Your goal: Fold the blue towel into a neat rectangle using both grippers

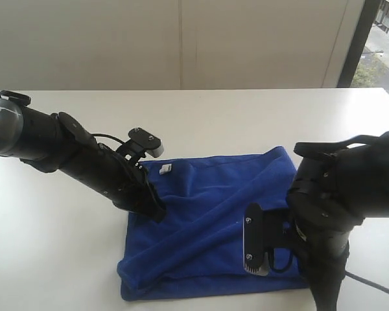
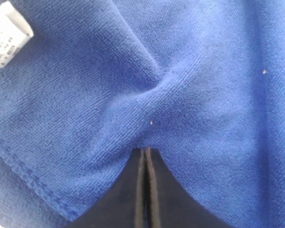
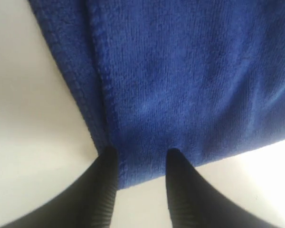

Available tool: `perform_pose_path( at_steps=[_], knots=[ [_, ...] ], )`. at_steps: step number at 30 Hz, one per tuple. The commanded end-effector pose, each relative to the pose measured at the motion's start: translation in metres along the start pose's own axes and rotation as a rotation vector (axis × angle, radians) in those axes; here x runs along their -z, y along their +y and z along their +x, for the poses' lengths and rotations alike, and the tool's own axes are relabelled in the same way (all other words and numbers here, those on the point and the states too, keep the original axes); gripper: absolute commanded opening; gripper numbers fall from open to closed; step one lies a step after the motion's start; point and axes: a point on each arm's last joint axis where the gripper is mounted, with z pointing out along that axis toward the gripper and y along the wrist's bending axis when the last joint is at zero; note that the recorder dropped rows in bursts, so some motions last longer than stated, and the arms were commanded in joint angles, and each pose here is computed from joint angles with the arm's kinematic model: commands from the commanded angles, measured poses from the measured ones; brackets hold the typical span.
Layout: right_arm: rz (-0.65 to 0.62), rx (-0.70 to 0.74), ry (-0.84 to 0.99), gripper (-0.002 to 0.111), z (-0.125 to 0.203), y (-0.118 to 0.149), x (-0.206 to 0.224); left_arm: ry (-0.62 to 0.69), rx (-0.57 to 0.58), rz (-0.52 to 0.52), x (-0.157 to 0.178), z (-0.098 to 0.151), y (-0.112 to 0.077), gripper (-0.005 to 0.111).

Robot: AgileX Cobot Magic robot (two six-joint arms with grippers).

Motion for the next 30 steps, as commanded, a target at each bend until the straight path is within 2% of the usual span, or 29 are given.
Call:
perform_pose_path(
  at_steps=[1,8,14,30],
  knots=[
    [-0.015,-0.002,0.029,0.031,0.0,0.001,-0.007,-0.003,0.003,-0.006,-0.002,0.0,0.0,0.0],
    [-0.032,-0.004,0.052,0.018,0.0,0.003,-0.011,-0.005,0.003,-0.014,-0.002,0.0,0.001,0.0],
    [-0.044,-0.012,0.083,0.0,0.003,0.004,-0.011,-0.01,0.001,-0.029,-0.002,-0.001,0.002,0.0],
    [-0.11,-0.024,0.199,0.0,0.013,0.01,-0.009,-0.009,-0.016,-0.027,-0.002,-0.001,0.002,0.0]
  ],
)
